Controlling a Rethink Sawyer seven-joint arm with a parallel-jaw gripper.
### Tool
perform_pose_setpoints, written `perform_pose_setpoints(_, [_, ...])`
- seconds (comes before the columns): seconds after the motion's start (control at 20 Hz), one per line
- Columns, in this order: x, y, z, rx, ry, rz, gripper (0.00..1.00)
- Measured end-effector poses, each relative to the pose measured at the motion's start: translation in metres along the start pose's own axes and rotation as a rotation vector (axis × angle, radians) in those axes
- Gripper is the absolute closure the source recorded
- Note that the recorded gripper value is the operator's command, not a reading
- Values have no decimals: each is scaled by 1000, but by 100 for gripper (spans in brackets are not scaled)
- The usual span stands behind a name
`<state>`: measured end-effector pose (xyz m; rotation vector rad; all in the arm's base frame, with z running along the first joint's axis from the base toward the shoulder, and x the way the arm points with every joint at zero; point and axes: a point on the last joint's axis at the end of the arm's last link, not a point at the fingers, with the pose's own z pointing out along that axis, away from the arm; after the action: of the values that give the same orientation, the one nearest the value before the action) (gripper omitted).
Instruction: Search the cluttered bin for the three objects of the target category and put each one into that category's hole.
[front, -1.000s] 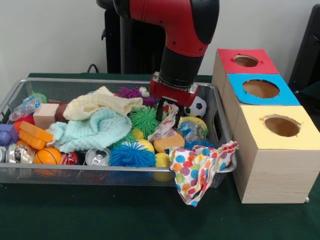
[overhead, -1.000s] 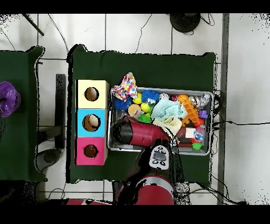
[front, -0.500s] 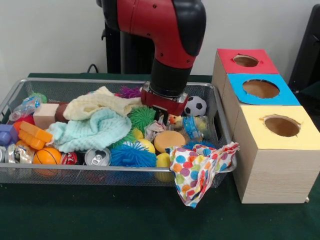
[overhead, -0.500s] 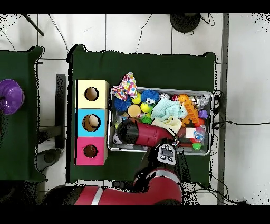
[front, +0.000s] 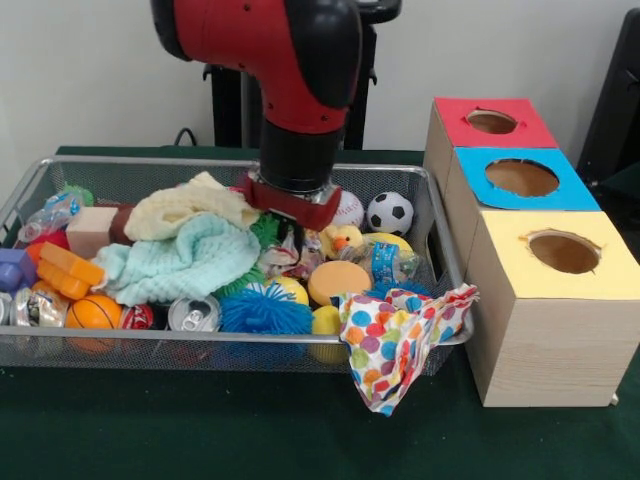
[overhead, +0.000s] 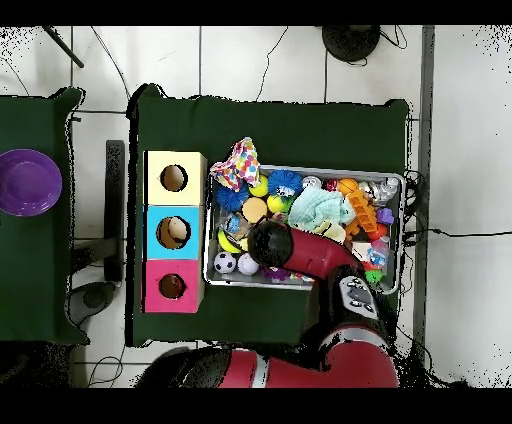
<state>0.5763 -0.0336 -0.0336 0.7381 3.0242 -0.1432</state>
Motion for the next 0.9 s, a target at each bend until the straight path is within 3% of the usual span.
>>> perform_pose_setpoints(0.5, [-22, -61, -10, -47, 138, 96, 100])
perform_pose_setpoints(0.9, [-30, -78, -11, -72, 143, 106, 100])
